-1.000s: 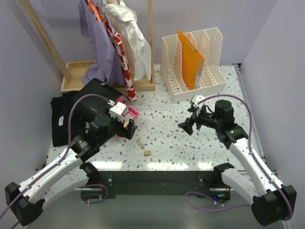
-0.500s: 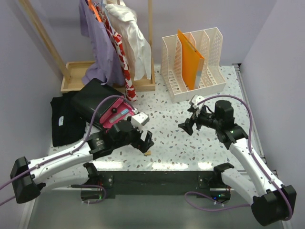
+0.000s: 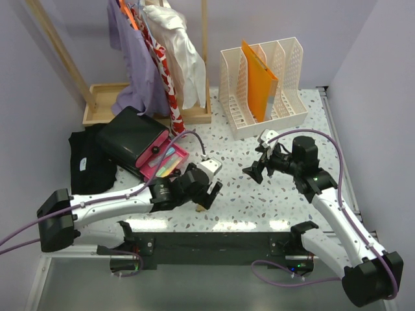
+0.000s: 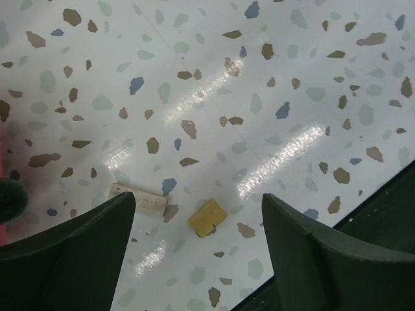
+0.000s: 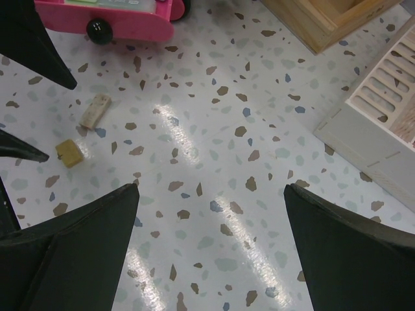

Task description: Organize the desk

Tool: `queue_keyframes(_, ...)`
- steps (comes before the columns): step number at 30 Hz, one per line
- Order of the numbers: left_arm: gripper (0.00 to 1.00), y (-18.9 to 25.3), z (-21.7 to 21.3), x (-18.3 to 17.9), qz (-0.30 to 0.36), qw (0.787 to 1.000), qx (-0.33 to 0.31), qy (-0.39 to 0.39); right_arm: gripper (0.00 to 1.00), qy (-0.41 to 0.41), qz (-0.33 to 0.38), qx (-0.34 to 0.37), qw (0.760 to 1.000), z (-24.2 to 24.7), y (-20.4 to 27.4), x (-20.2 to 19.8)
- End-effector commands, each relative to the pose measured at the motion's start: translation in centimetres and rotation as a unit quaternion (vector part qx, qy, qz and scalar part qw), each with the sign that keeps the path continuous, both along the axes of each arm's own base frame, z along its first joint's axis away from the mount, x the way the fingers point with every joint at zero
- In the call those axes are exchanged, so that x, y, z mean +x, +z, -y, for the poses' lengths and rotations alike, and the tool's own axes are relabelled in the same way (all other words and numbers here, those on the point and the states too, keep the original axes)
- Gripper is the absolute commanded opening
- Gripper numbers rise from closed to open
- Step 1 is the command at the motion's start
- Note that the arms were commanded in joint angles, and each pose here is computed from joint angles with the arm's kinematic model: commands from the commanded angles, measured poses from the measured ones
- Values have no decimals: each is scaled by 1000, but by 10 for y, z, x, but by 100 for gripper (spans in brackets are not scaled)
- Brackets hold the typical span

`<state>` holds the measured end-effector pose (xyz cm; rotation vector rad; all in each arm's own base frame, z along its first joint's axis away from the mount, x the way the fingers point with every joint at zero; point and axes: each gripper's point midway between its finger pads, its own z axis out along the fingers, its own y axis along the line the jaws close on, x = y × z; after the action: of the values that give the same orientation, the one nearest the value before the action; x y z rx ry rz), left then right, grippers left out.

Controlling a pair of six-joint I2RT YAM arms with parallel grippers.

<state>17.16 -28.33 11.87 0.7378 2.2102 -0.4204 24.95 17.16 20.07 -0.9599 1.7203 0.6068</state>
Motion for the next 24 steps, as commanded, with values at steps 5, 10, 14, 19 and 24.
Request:
queue_keyframes(5, 35, -2, -36, 46, 73, 983, 118, 120, 99, 12, 28, 7, 1000, -2, 9, 0)
queue_keyframes(10, 12, -13, -62, 73, 68, 973, 159, 156, 99, 11, 28, 7, 1000, -2, 9, 0)
queue_keyframes(14, 7, -19, -75, 90, 67, 970, 170, 161, 99, 11, 28, 7, 1000, -2, 8, 0)
queue_keyframes(19, 8, -15, -99, 113, 107, 949, 234, 183, 99, 11, 29, 6, 1000, -2, 9, 0)
queue_keyframes(24, 18, -10, -136, 141, 106, 930, 255, 243, 99, 10, 29, 6, 1000, -1, 9, 0)
